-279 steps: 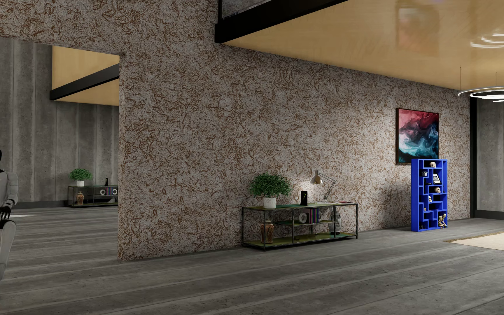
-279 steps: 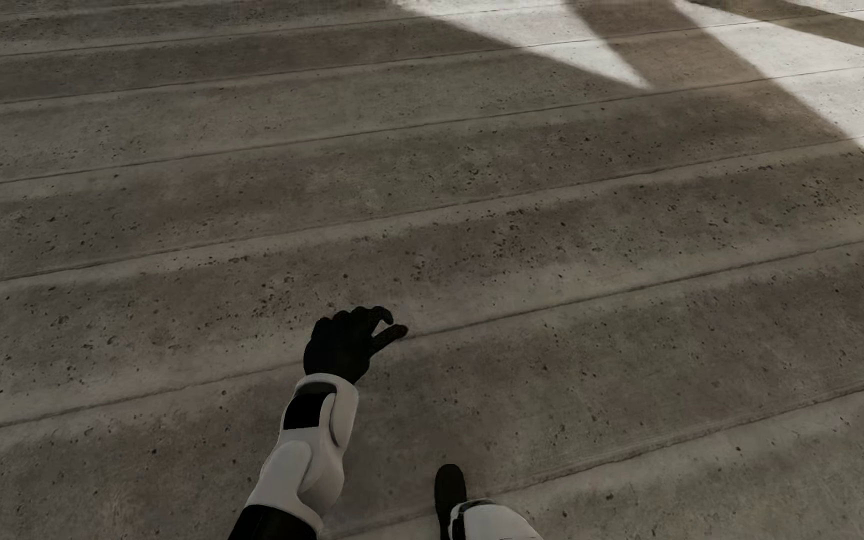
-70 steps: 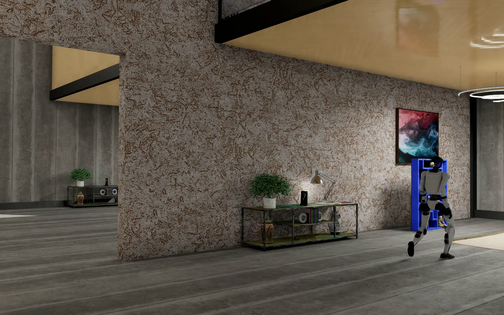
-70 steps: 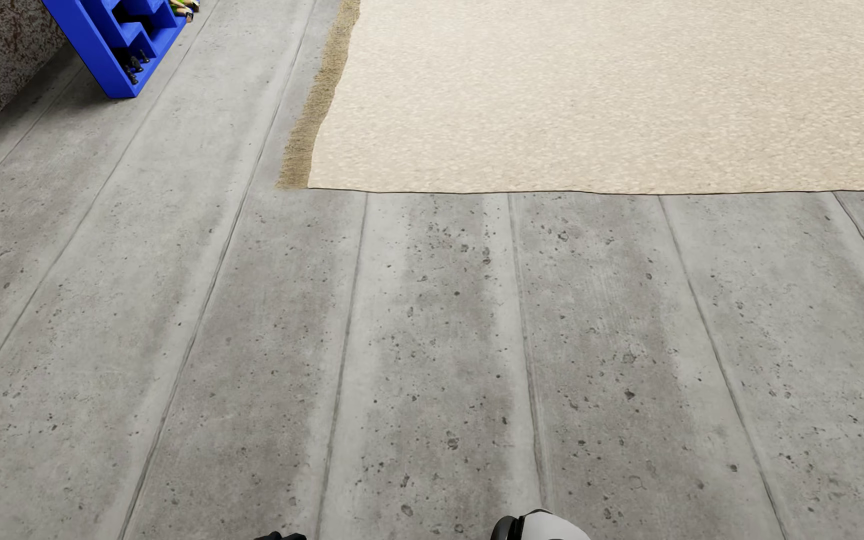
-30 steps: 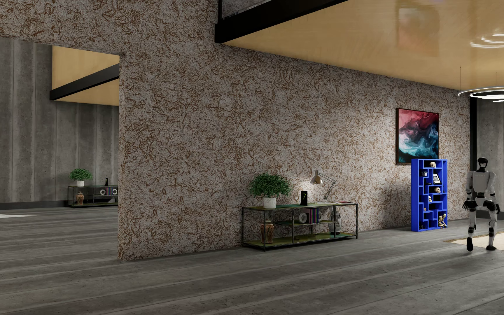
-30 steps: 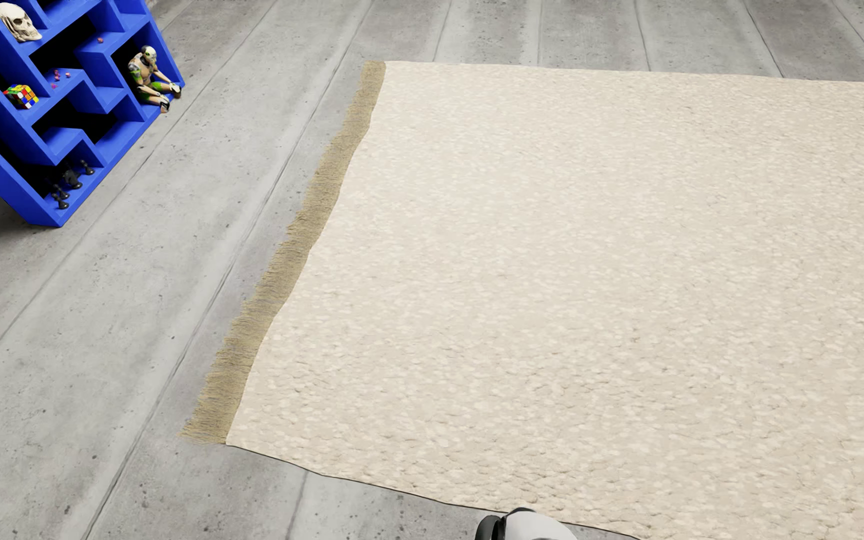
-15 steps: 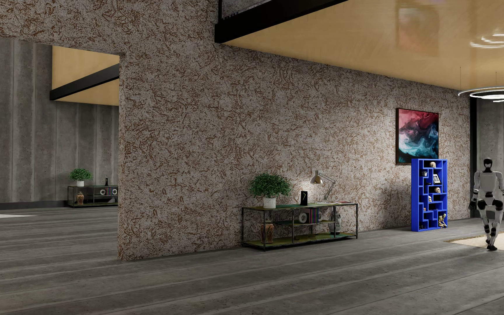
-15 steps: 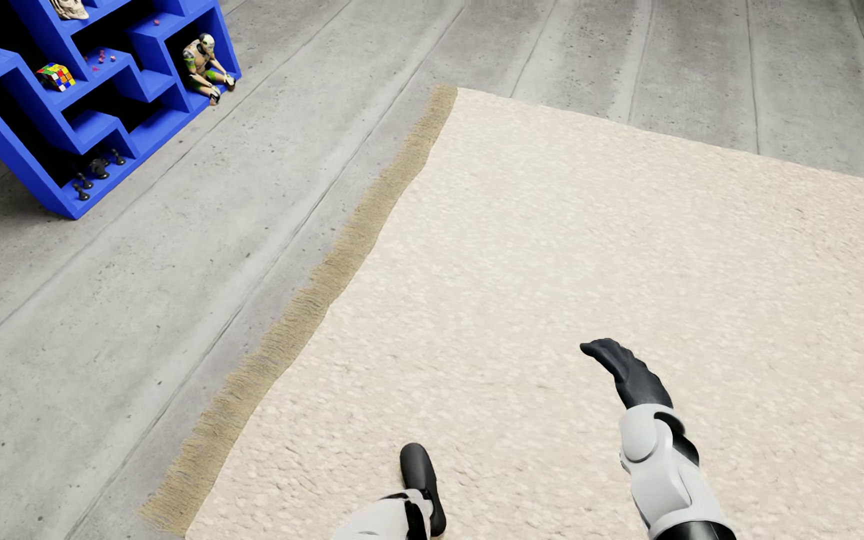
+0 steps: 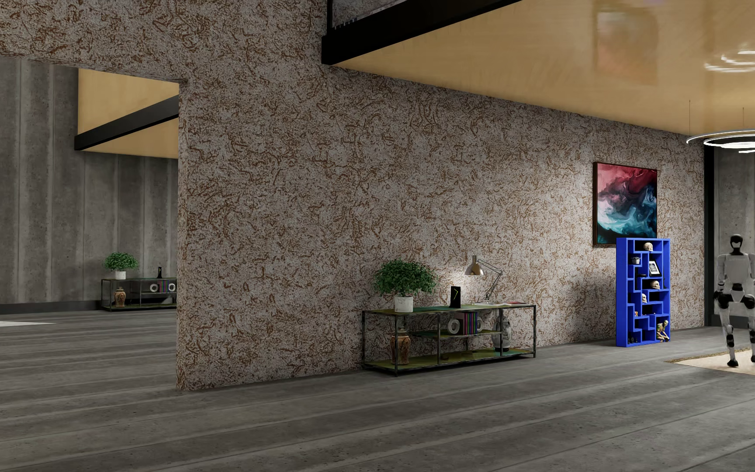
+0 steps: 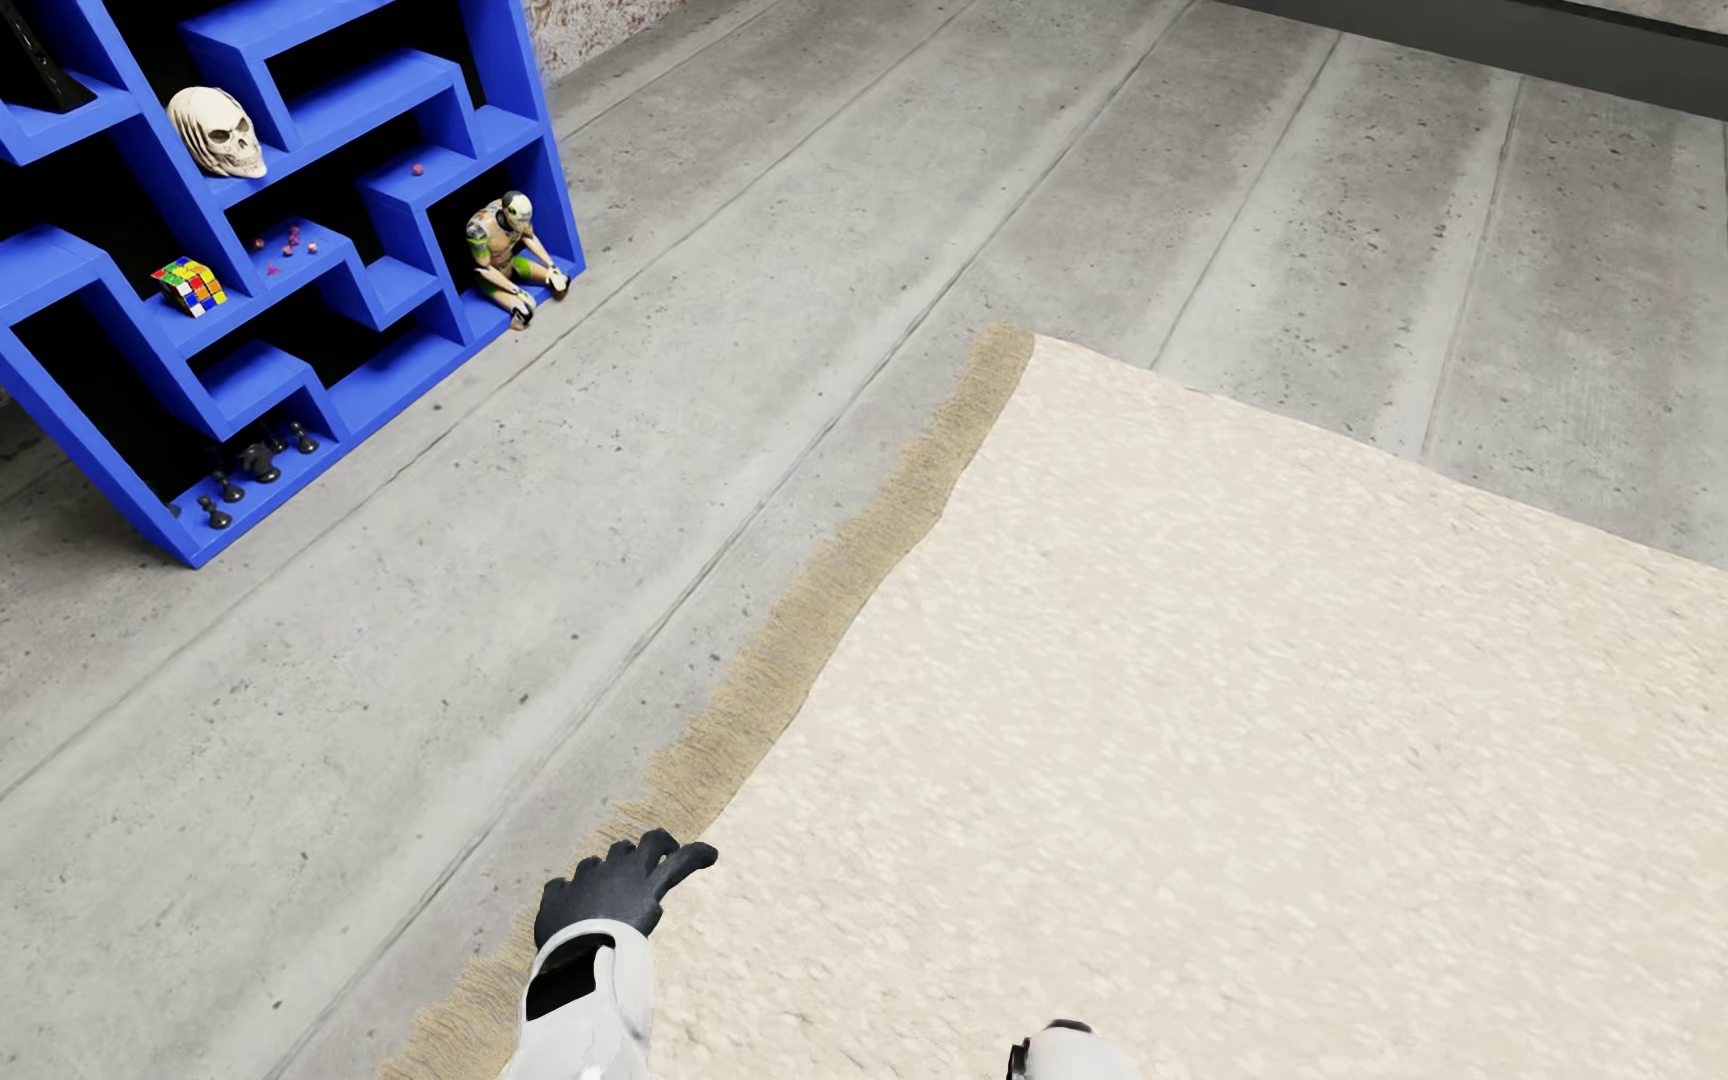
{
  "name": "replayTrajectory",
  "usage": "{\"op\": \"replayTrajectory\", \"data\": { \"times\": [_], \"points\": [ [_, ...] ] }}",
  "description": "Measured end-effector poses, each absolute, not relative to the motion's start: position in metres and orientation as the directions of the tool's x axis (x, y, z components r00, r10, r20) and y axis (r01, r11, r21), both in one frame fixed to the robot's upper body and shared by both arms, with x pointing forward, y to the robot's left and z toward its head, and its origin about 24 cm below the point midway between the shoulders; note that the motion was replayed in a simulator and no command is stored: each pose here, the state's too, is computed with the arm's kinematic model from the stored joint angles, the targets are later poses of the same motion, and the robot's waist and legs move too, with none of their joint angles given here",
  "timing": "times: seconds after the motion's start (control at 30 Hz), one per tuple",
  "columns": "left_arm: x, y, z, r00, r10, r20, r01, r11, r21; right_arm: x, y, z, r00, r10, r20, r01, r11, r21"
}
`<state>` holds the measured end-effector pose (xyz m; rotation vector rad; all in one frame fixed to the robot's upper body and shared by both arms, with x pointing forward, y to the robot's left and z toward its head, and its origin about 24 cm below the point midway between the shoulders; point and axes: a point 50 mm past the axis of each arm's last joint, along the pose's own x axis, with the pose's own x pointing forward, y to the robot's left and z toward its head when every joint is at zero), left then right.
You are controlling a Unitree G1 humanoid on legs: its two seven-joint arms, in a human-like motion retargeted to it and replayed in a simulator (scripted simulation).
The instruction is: Move towards blue shelves
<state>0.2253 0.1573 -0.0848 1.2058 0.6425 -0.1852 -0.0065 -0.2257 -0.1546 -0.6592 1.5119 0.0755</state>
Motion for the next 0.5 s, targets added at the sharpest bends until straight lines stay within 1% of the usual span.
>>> {"op": "replayTrajectory", "data": {
  "times": [0.03,0.07,0.1,0.13,0.2,0.23,0.27,0.3,0.33,0.37,0.4,0.43,0.47,0.5],
  "points": [
    [0.238,0.153,-0.074,0.843,0.156,-0.515,0.447,0.331,0.831,-0.008,-0.225,-0.154,0.086,-0.346,-0.934,-0.439,0.829,-0.347],
    [0.246,0.152,-0.065,0.863,0.141,-0.485,0.429,0.303,0.851,-0.007,-0.223,-0.154,0.096,-0.349,-0.932,-0.428,0.831,-0.355],
    [0.250,0.150,-0.060,0.876,0.140,-0.462,0.408,0.297,0.863,-0.004,-0.223,-0.153,0.107,-0.358,-0.928,-0.420,0.829,-0.368],
    [0.249,0.152,-0.060,0.872,0.152,-0.465,0.407,0.300,0.863,0.001,-0.221,-0.153,0.120,-0.359,-0.925,-0.422,0.825,-0.375],
    [0.232,0.166,-0.075,0.820,0.223,-0.527,0.460,0.292,0.839,0.018,-0.217,-0.152,0.176,-0.364,-0.915,-0.414,0.816,-0.404],
    [0.218,0.172,-0.086,0.776,0.254,-0.577,0.507,0.294,0.810,0.024,-0.216,-0.151,0.200,-0.379,-0.903,-0.385,0.818,-0.428],
    [0.201,0.178,-0.100,0.717,0.281,-0.638,0.577,0.275,0.769,0.030,-0.214,-0.150,0.227,-0.393,-0.891,-0.344,0.823,-0.451],
    [0.183,0.183,-0.114,0.635,0.304,-0.710,0.661,0.261,0.703,0.037,-0.211,-0.149,0.259,-0.406,-0.876,-0.299,0.829,-0.472],
    [0.165,0.188,-0.127,0.539,0.336,-0.772,0.731,0.269,0.627,0.041,-0.209,-0.149,0.274,-0.418,-0.866,-0.264,0.833,-0.486],
    [0.147,0.193,-0.136,0.445,0.366,-0.818,0.794,0.261,0.549,0.048,-0.208,-0.150,0.283,-0.419,-0.863,-0.269,0.829,-0.491],
    [0.134,0.194,-0.141,0.398,0.379,-0.835,0.812,0.279,0.513,0.058,-0.209,-0.150,0.296,-0.408,-0.864,-0.313,0.813,-0.491],
    [0.123,0.194,-0.143,0.392,0.380,-0.838,0.803,0.302,0.513,0.071,-0.213,-0.150,0.311,-0.390,-0.867,-0.384,0.783,-0.490],
    [0.111,0.195,-0.144,0.396,0.386,-0.833,0.776,0.346,0.528,0.086,-0.216,-0.149,0.331,-0.365,-0.870,-0.480,0.728,-0.489],
    [0.098,0.199,-0.144,0.401,0.392,-0.828,0.736,0.401,0.546,0.101,-0.222,-0.147,0.360,-0.345,-0.867,-0.578,0.647,-0.497]
  ]
}}
